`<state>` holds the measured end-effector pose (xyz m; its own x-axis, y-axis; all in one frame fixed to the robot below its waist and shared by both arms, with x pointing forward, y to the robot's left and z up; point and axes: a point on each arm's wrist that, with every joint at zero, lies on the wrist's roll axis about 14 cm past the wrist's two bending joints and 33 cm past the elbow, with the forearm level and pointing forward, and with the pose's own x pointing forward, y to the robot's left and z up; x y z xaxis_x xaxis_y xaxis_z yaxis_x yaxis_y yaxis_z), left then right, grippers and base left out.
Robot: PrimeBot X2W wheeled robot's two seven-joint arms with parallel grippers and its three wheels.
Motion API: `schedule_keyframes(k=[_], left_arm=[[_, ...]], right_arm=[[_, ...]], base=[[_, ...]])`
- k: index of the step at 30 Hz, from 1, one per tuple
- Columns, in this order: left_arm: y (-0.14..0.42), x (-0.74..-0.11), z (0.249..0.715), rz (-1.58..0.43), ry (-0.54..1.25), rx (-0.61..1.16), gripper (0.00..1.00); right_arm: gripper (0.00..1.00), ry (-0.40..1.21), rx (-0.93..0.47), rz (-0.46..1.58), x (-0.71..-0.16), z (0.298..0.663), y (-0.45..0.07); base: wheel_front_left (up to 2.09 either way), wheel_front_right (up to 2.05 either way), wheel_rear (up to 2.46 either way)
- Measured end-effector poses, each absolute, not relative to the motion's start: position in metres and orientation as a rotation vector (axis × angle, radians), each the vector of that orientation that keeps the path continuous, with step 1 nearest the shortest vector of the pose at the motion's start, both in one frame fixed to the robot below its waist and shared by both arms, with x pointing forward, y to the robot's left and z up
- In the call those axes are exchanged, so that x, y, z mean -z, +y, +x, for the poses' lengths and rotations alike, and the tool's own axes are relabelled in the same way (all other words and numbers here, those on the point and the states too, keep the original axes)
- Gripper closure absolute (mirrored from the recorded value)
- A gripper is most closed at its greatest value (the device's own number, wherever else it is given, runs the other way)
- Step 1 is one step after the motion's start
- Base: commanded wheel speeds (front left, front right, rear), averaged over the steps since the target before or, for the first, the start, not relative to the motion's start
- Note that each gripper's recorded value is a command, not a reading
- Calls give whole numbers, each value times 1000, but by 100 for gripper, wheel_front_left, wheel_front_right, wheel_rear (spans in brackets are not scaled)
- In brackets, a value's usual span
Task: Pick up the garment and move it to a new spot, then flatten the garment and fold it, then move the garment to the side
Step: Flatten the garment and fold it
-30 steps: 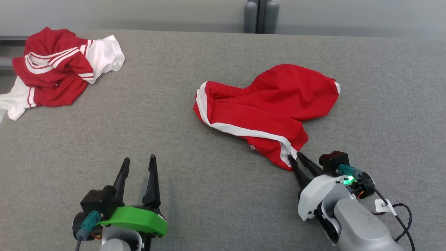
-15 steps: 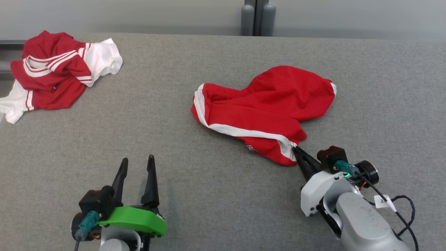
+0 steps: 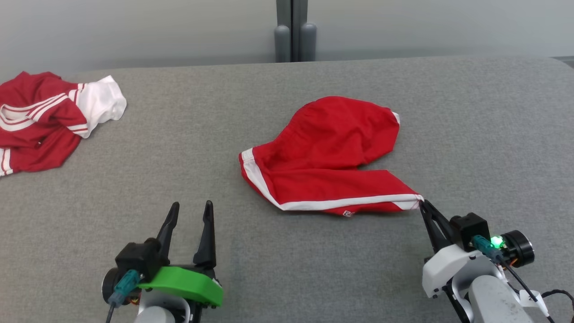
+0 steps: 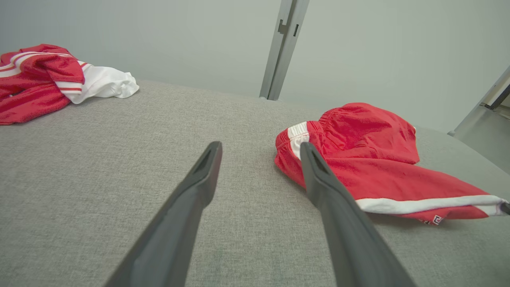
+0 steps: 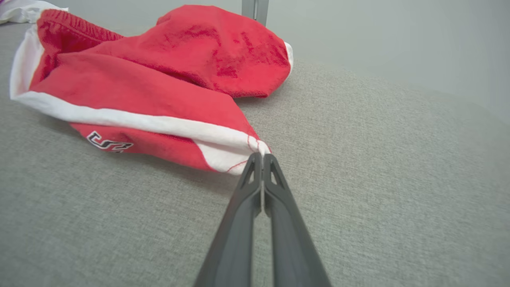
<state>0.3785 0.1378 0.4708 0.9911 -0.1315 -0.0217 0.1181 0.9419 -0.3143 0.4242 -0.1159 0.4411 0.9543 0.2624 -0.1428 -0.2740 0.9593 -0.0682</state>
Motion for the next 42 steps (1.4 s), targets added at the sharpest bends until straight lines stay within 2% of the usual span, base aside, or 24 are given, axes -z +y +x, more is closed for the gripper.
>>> schedule_keyframes(k=[7, 13, 22, 28, 29, 30, 32, 33, 42], left_arm=[[73, -480, 394, -268, 46, 358, 0], [26, -474, 408, -146, 98, 580, 0], [16, -440, 446, 10, 285, 678, 0], [12, -415, 450, 87, 406, 739, 1], [12, -413, 450, 94, 414, 749, 23], [11, -412, 450, 96, 420, 759, 53], [8, -409, 447, 102, 438, 783, 75], [7, -407, 443, 110, 448, 797, 99], [12, -428, 447, 62, 362, 799, 100]], right_arm=[[100, 125, -148, -173, -447, 419, -173], [100, 145, -133, -231, -444, 424, -191], [100, 179, -182, -256, -432, 434, -182], [100, 204, -186, -254, -423, 434, -184], [100, 208, -185, -254, -422, 434, -185], [100, 210, -183, -252, -421, 433, -186], [100, 212, -180, -247, -420, 433, -186], [100, 211, -180, -246, -420, 434, -186], [100, 135, -164, -221, -444, 442, -186]], base=[[0, 0, 0], [0, 0, 0], [0, 0, 0], [0, 0, 0], [0, 0, 0], [0, 0, 0], [0, 0, 0], [0, 0, 0], [0, 0, 0]])
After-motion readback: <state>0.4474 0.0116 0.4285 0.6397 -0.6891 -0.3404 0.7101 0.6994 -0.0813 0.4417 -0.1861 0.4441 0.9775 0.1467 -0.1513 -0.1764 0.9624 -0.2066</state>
